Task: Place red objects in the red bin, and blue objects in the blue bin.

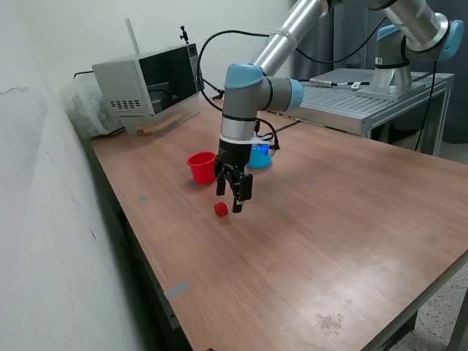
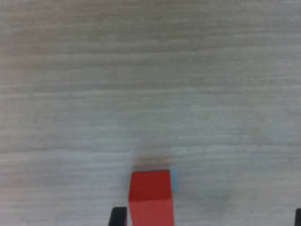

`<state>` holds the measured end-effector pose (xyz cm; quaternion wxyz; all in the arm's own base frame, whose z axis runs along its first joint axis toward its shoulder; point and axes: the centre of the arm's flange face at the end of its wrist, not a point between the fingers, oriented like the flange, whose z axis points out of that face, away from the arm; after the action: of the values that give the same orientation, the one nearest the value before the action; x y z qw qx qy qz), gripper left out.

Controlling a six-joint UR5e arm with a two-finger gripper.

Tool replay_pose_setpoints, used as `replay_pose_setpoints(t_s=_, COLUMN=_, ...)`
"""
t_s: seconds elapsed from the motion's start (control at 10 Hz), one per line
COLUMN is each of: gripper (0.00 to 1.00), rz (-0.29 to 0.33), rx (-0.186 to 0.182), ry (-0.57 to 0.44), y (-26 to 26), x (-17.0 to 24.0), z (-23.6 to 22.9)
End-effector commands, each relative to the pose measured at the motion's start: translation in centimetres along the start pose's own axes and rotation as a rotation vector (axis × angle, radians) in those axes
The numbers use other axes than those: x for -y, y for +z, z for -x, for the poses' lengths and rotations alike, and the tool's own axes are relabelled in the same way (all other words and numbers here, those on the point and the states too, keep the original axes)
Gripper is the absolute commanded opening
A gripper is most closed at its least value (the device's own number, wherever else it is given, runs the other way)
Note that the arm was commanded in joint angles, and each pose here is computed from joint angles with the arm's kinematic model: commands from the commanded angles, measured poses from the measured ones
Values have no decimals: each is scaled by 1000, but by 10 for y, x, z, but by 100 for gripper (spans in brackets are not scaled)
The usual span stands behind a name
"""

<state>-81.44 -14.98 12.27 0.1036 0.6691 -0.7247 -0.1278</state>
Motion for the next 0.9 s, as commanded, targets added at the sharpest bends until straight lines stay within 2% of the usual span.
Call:
replay_pose_setpoints(t_s=0.0, gripper=100, rz=-2, rx=1, ry=-2, y=12, x=1, z=1)
replay_pose_setpoints(t_s=0.8, gripper=100, rz=6, rx=7, ry=-13, y=16, x=-7, z=13)
